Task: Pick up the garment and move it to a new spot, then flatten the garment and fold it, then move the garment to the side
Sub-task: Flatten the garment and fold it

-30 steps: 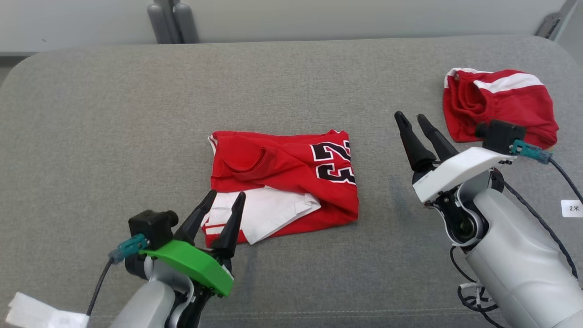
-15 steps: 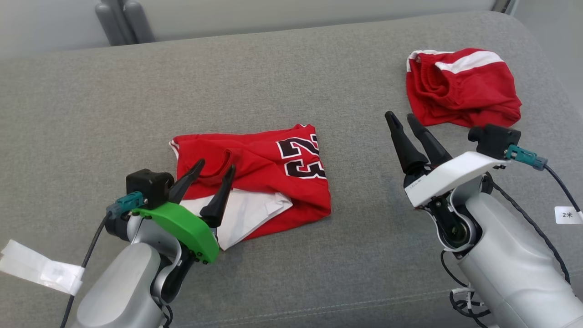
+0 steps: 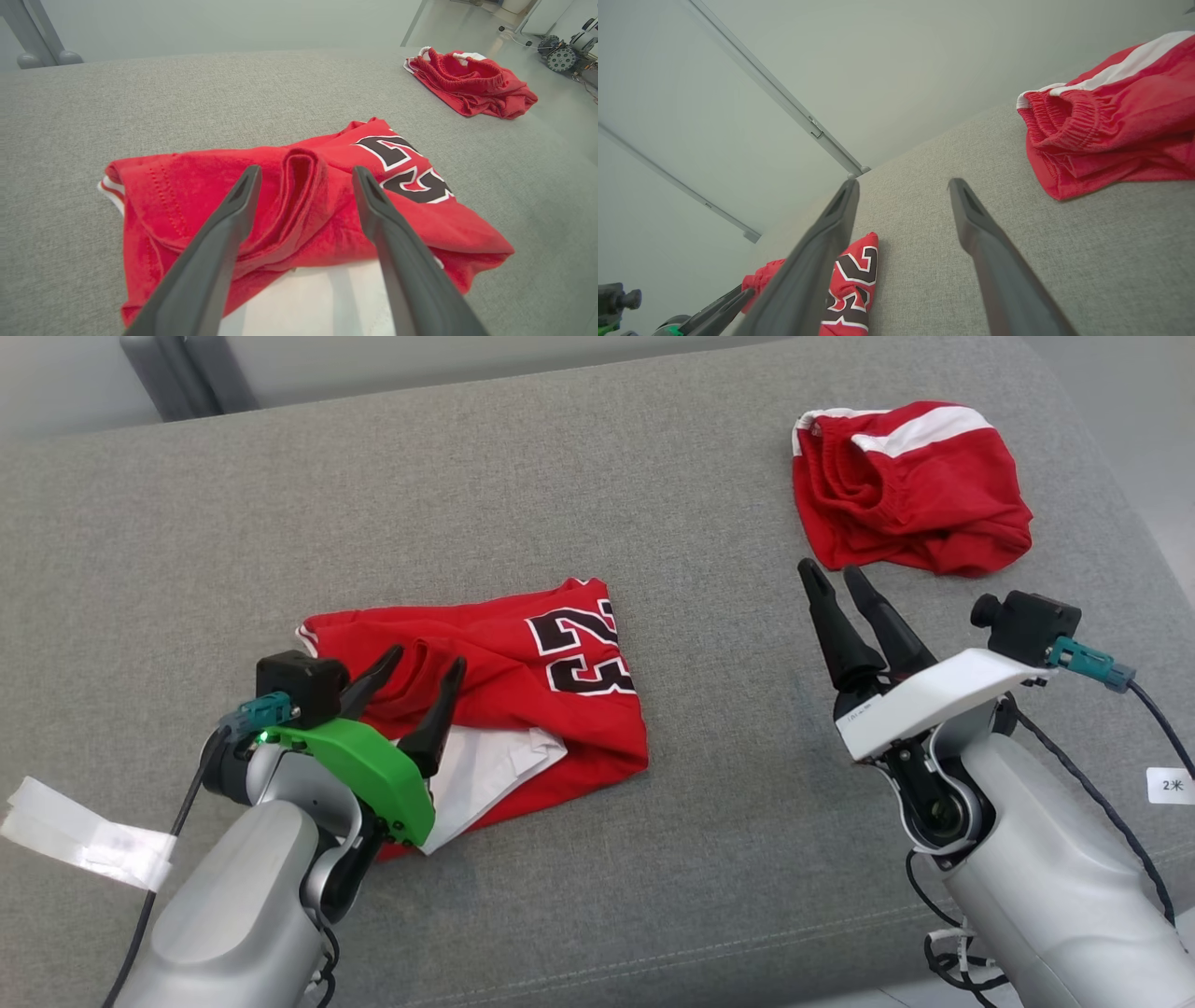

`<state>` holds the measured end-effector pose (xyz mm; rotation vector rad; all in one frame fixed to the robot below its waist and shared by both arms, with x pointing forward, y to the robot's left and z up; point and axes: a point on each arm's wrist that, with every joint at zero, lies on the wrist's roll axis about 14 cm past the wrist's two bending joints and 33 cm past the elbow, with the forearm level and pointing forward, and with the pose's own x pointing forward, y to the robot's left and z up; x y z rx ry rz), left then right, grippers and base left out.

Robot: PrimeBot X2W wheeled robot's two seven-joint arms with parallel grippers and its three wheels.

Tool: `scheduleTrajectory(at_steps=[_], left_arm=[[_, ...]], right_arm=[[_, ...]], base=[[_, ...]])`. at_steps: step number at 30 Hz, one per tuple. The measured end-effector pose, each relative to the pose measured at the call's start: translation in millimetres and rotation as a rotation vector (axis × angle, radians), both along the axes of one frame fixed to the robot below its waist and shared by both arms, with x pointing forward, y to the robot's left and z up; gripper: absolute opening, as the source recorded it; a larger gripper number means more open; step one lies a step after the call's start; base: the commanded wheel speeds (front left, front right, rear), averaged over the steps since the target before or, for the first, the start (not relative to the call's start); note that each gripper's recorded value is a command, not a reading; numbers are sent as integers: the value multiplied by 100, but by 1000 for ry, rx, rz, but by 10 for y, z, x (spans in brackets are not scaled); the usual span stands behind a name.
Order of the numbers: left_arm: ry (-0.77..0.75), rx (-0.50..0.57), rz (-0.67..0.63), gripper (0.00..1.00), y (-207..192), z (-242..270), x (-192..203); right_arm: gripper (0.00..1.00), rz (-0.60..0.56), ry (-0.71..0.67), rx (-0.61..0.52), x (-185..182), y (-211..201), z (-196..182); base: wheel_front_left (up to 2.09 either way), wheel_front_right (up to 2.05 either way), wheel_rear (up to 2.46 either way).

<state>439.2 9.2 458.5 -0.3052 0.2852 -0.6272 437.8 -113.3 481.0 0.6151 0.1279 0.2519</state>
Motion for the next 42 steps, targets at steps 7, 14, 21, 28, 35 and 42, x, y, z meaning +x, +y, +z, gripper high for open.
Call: scheduleTrajectory(at_steps=[7,14,21,28,35,42], left_arm=[[9,3,2,45,-7,-20,23],[-1,-7,-11,0,-83,43,-18],[-39,-15,-1,0,-35,118,-46],[-105,9,-20,0,72,212,-122],[-121,38,-44,0,179,214,-256],[-66,77,-36,0,403,15,-442]], right_arm=[[100,-4,-1,5,-18,4,7],[100,7,2,5,-65,48,-12],[100,16,-7,5,-57,81,18],[100,31,-4,6,-75,139,2],[100,63,-12,-3,-70,229,14],[100,85,-30,-8,-88,298,73]], base=[[0,0,0],[0,0,0],[0,0,0],[0,0,0],[0,0,0],[0,0,0]])
